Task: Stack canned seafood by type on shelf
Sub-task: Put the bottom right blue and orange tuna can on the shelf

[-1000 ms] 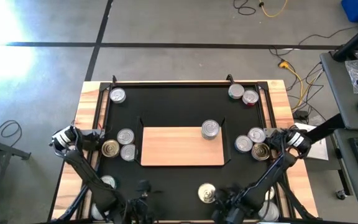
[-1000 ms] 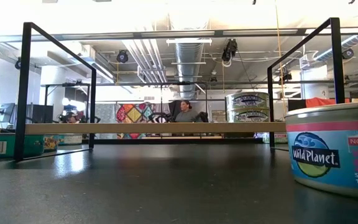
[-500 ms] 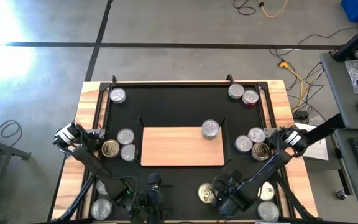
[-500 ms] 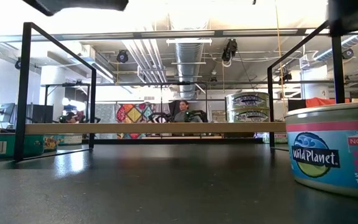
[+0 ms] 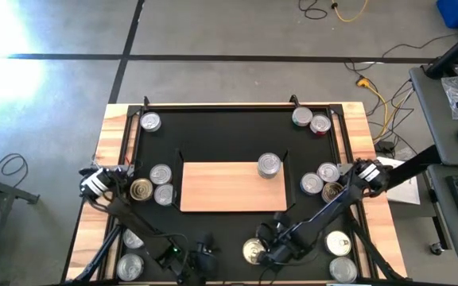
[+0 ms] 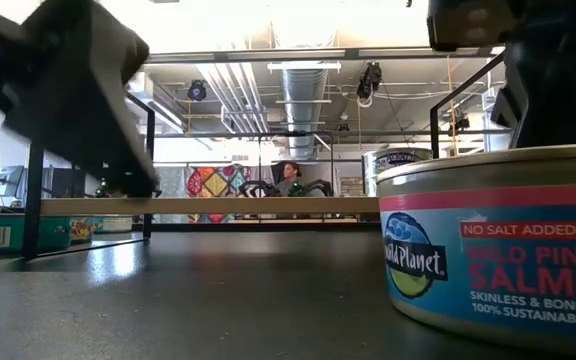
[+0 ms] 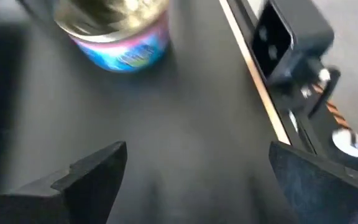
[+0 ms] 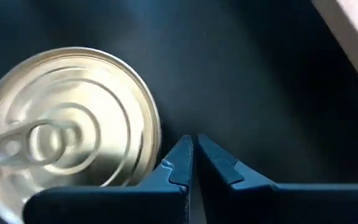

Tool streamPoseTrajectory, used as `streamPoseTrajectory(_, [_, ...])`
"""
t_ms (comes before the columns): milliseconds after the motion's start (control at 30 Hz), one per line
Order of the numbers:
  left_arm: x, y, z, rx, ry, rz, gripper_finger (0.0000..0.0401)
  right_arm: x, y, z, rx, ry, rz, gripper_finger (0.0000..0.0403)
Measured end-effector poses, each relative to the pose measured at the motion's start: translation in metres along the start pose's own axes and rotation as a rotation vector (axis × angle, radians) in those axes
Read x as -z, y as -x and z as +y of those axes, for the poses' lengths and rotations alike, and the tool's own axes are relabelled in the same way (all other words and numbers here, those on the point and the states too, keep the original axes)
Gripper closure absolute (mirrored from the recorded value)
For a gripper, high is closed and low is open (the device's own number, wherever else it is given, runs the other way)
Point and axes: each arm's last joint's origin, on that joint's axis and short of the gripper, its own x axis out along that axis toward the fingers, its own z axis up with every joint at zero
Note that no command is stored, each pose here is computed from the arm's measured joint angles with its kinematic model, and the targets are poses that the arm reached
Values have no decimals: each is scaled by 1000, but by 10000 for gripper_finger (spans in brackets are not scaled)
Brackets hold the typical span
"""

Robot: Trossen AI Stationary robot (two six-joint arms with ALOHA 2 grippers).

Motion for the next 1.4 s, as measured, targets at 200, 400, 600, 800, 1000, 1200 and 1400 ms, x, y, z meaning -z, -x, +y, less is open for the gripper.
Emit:
streamPoseTrajectory(200, [-5,-3,17,-12,-14,-9,25,20,23,15,-44,-1,95,390])
streamPoseTrajectory(400, [-12,-13,38,21,-56,-7,25,48,19,26,-53,-74,126,390])
streamPoseTrajectory(600, [-25,-17,47,29,-124,-103,25,45,7,36,-130,-80,92,390])
streamPoseTrajectory(800, [-31,-19,51,18,-184,-128,25,31,-3,33,-127,-78,67,390])
streamPoseTrajectory(1000, [-27,-31,61,18,-155,-99,25,19,-9,26,-100,-55,62,390])
streamPoseTrajectory(1200, [-23,-33,64,9,-119,-66,25,14,-11,23,-78,-54,44,390])
streamPoseTrajectory(1400, [-21,-32,65,4,-66,-37,25,13,-13,20,-46,-62,21,390])
